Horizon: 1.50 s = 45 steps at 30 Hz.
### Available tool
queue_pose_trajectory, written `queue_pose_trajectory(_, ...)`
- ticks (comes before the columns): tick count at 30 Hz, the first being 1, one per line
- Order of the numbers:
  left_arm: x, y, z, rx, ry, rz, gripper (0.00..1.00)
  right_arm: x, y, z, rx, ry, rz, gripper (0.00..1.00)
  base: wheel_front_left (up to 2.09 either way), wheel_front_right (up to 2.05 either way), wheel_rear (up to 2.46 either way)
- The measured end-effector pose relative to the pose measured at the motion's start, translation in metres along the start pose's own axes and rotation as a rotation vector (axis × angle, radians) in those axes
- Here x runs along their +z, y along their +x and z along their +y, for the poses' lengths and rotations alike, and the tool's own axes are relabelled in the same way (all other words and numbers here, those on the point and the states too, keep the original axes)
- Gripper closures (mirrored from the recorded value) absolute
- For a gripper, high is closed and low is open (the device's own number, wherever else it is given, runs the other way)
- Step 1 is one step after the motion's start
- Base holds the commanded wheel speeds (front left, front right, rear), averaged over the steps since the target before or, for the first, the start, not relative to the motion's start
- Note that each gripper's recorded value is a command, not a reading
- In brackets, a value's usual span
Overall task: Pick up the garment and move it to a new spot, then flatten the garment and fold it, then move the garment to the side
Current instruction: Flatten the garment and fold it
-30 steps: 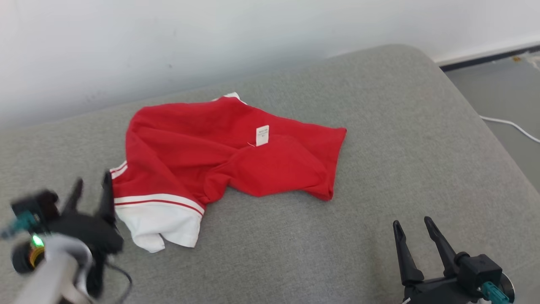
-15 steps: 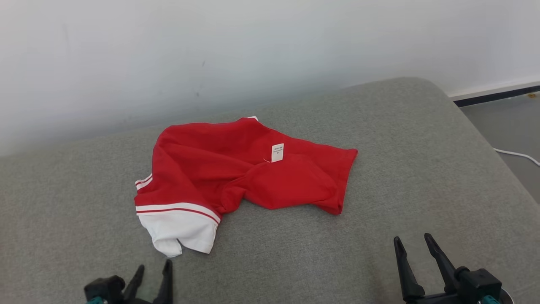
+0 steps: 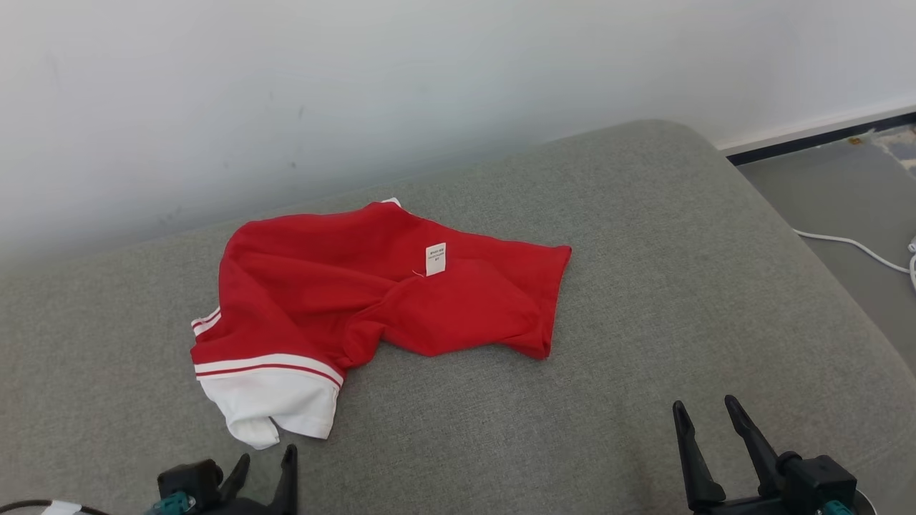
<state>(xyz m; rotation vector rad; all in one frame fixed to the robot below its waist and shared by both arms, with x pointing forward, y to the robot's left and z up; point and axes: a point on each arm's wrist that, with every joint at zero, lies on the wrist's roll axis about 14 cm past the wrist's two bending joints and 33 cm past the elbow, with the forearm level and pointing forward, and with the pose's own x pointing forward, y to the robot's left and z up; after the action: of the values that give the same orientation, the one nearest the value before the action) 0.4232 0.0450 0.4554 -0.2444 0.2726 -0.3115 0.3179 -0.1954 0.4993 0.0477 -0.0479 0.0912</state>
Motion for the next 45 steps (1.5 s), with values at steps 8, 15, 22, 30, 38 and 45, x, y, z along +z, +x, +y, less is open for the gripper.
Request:
queue_pose_trajectory(8,-0.003,0.021,0.011,0.033,0.007,0.032,0.0,-0.002,0.003,-0.004,-0.011,0.001,0.011,0.0,0.0,0.0,0.0)
queue_pose_trajectory(15,-0.008,0.034,0.016,0.043,0.025,0.052,0.52,-0.003,0.006,-0.008,-0.018,-0.004,0.016,0.0,0.0,0.0,0.0)
queue_pose_trajectory(22,-0.02,0.028,0.016,0.017,0.069,0.093,1.0,-0.002,0.004,-0.013,-0.033,-0.005,0.013,0.0,0.0,0.0,0.0)
queue_pose_trajectory(30,-0.015,0.009,0.038,0.021,0.153,0.077,1.0,-0.004,0.007,-0.006,-0.01,0.001,0.016,0.0,0.0,0.0,0.0)
queue_pose_trajectory(38,-0.011,-0.023,0.059,0.02,0.221,0.113,1.0,-0.005,0.019,0.009,0.047,0.004,0.015,0.0,0.0,0.0,0.0)
queue_pose_trajectory(45,0.004,-0.045,0.061,0.0,0.233,0.096,1.0,-0.006,0.026,0.018,0.082,0.004,0.017,0.0,0.0,0.0,0.0)
